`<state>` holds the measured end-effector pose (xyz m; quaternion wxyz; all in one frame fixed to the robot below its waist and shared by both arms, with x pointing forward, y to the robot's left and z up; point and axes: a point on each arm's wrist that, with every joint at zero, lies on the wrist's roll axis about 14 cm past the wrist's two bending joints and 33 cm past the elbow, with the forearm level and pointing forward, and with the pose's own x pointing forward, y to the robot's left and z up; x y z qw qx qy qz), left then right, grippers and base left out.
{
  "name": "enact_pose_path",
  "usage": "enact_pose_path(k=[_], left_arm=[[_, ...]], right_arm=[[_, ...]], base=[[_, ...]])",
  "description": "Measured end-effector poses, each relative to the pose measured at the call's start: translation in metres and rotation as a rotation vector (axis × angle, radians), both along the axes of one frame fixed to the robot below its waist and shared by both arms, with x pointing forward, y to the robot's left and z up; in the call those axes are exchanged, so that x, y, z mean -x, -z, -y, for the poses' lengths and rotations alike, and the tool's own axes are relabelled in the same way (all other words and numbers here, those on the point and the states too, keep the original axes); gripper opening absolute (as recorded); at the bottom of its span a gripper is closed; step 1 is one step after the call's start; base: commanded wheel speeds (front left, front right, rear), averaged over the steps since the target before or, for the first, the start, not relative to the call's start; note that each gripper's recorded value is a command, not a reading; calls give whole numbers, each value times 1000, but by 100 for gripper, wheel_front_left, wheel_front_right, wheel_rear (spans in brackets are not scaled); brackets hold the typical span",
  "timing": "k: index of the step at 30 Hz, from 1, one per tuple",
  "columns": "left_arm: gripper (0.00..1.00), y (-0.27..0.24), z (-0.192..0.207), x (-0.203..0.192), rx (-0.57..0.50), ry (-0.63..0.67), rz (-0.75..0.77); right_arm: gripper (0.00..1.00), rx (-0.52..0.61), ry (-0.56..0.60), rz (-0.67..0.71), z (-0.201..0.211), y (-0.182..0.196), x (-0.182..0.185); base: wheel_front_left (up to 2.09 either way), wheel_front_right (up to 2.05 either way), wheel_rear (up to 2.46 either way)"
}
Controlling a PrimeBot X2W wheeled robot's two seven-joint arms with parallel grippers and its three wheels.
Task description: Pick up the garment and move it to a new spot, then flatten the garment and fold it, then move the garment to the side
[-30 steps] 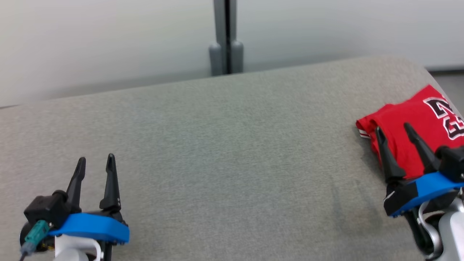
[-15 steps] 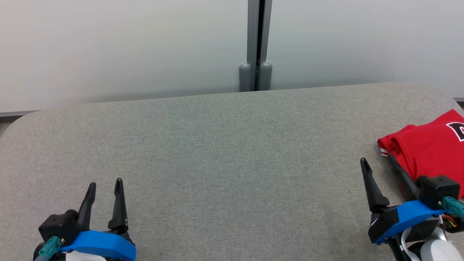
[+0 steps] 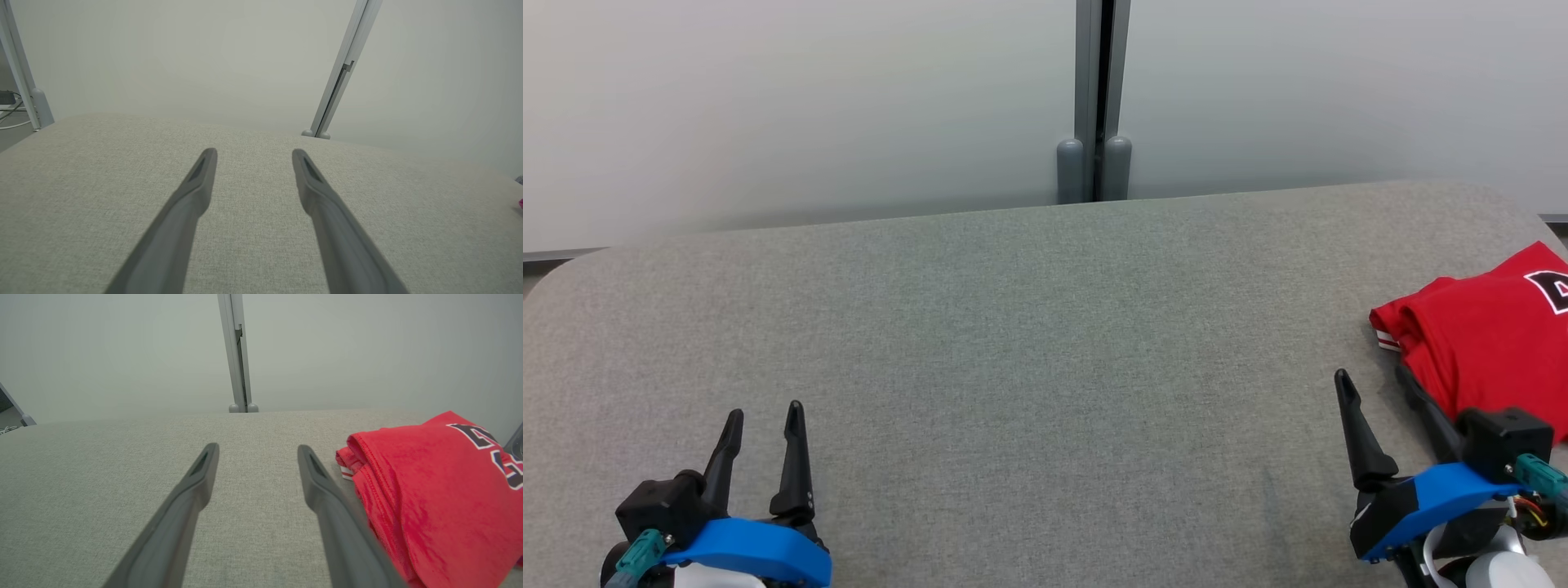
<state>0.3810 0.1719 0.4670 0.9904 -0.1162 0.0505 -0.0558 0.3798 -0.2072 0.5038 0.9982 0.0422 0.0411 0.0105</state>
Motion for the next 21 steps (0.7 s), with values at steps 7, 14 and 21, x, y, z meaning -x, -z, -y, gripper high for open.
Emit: enact_pose_path(k=[7, 14, 21], left_arm=[[0, 11, 1, 8, 7, -5, -35], [0, 36, 6, 24, 64, -20, -131], [0, 36, 3, 22, 180, -62, -159]], right_arm=[[0, -7, -5, -26, -3, 8, 3], [0, -69, 6, -89, -3, 28, 9], [0, -205, 24, -82, -4, 27, 9]], base=[[0, 0, 0], [0, 0, 0], [0, 0, 0]])
